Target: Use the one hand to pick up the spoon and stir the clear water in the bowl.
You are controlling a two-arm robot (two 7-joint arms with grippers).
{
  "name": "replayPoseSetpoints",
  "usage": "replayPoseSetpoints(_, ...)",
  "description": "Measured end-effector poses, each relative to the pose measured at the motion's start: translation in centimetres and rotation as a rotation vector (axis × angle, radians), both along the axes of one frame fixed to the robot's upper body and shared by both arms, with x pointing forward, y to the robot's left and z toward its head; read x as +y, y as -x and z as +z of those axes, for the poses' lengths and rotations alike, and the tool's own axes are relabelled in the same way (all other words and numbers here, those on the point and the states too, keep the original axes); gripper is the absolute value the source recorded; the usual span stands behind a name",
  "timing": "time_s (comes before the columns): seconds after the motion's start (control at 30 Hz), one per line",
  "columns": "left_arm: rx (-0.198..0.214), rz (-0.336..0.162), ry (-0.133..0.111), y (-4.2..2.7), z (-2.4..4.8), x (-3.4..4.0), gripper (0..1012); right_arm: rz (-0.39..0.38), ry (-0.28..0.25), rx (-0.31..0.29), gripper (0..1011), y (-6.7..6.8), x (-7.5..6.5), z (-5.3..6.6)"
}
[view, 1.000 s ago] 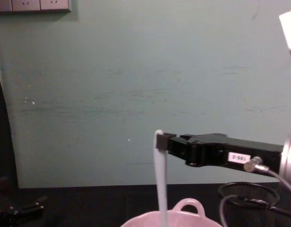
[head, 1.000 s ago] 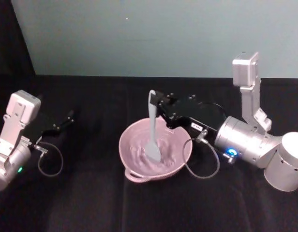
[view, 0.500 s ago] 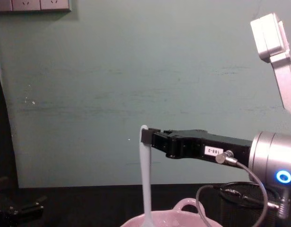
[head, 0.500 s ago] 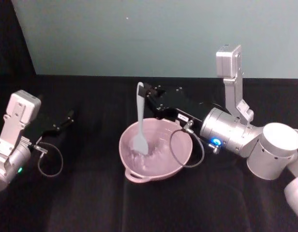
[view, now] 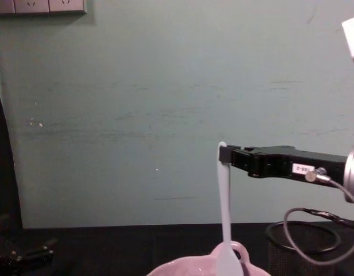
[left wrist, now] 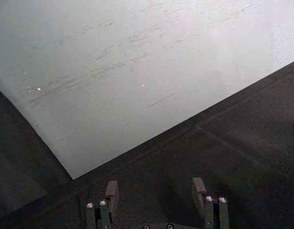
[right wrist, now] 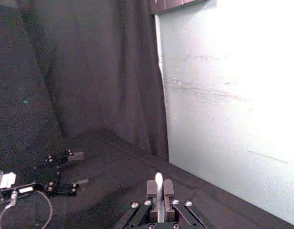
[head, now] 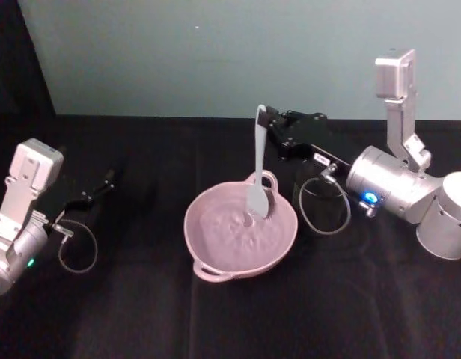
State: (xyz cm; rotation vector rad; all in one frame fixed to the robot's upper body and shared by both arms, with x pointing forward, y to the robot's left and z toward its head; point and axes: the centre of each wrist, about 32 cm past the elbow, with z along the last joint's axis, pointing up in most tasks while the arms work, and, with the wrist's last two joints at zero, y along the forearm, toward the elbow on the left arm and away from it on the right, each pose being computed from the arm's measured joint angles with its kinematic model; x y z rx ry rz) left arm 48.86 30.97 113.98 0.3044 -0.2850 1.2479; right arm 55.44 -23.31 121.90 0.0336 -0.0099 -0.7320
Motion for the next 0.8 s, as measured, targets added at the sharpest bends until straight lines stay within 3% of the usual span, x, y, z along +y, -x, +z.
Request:
replayPoseSetpoints(0.33,0.000,0.000,0.000,0.00,0.00,0.00,1011,0.021,0.012,-0.005,85,2.2,-0.4,0.4)
replayPoseSetpoints(0.57,0.000,0.000,0.000,0.00,0.00,0.00,1011,0.094,0.011,-0.003,85,3.7,1.7,0.1)
replayPoseSetpoints(0.8,0.000,0.000,0.000,0.00,0.00,0.00,1011,0.150,-0.006,0.001,84,3.6,4.2,-0.4)
